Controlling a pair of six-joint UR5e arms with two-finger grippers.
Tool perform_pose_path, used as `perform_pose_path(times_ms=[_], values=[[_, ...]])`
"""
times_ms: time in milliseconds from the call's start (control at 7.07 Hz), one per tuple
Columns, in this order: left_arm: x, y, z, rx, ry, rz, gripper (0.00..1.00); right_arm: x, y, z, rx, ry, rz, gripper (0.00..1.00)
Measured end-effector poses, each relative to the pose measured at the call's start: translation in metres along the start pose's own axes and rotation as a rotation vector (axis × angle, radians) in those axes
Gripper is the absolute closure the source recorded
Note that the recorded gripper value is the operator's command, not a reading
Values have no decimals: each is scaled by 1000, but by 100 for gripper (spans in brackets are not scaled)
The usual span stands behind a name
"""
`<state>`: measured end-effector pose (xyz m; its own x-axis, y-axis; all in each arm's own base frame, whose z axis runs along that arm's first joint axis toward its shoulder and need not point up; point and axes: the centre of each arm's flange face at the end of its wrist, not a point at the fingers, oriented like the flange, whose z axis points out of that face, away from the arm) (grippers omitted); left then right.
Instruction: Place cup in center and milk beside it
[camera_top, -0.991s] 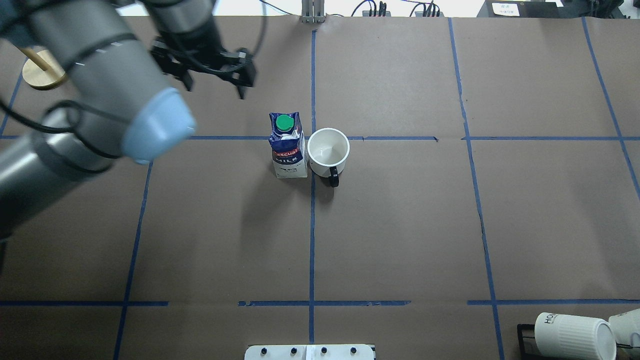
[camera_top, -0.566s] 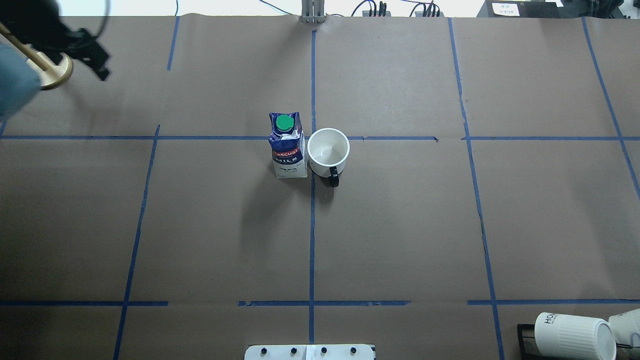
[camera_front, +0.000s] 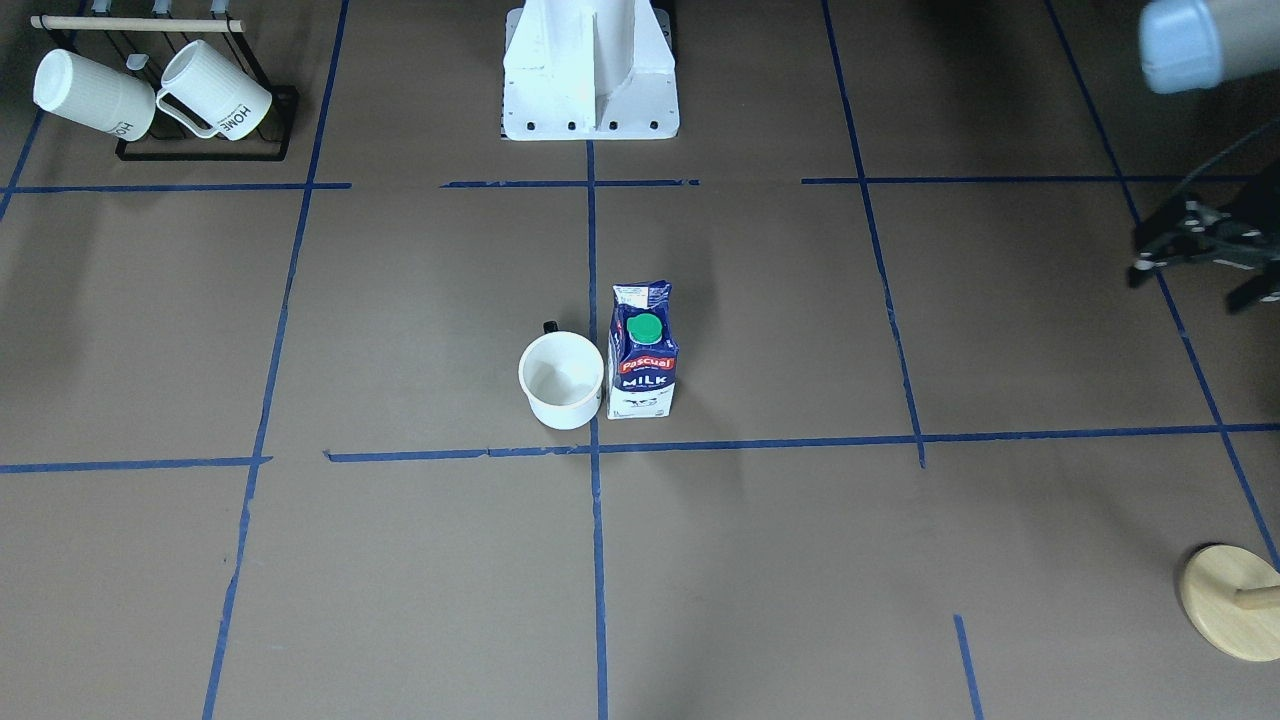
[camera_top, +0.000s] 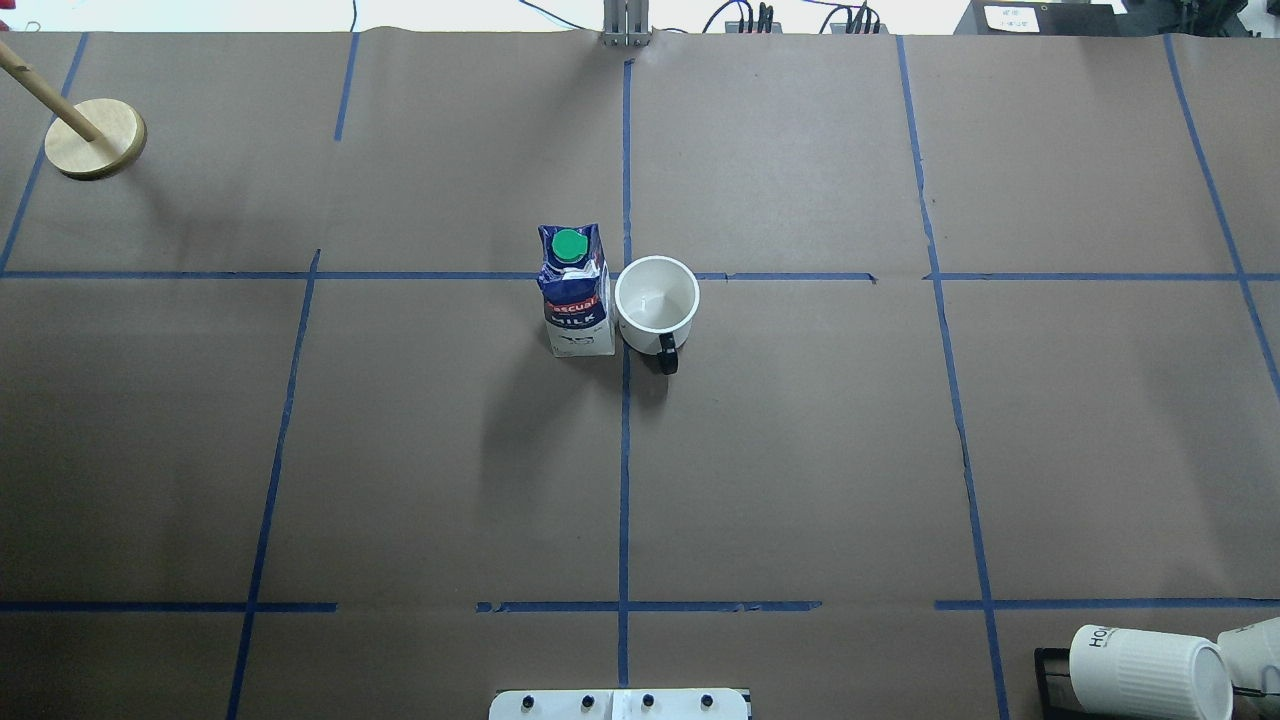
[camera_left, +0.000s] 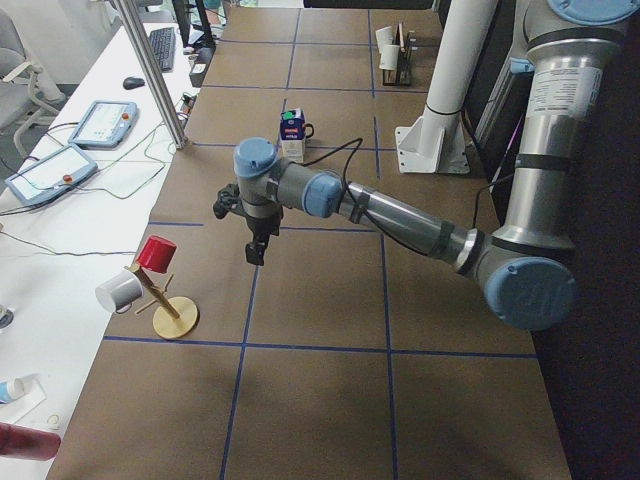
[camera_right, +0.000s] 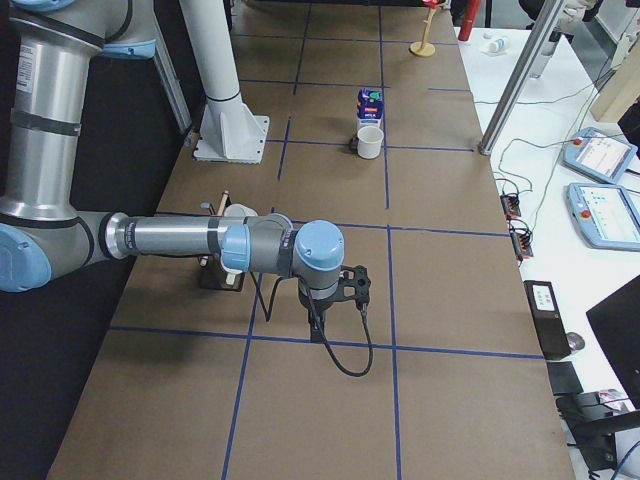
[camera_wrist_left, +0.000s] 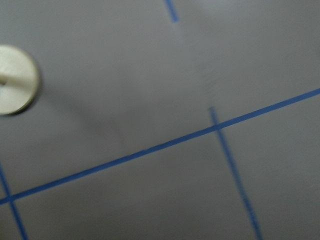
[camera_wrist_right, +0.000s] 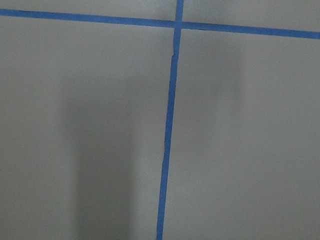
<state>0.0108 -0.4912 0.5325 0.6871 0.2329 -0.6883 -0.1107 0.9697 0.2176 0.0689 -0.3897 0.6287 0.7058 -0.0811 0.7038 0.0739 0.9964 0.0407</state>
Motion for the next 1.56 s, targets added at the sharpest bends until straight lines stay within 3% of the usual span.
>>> perform_pose_path(times_ms=[283, 566, 1557], values=[[-56, 56, 23, -55, -10, -117, 0, -1, 1, -1, 2, -1, -8, 0], [-78, 80, 32, -83, -10, -172, 0, -1, 0, -1, 2, 0, -3, 0], [-78, 91, 31, -84, -16, -177, 0, -7, -5, 0, 1, -20, -9, 0]])
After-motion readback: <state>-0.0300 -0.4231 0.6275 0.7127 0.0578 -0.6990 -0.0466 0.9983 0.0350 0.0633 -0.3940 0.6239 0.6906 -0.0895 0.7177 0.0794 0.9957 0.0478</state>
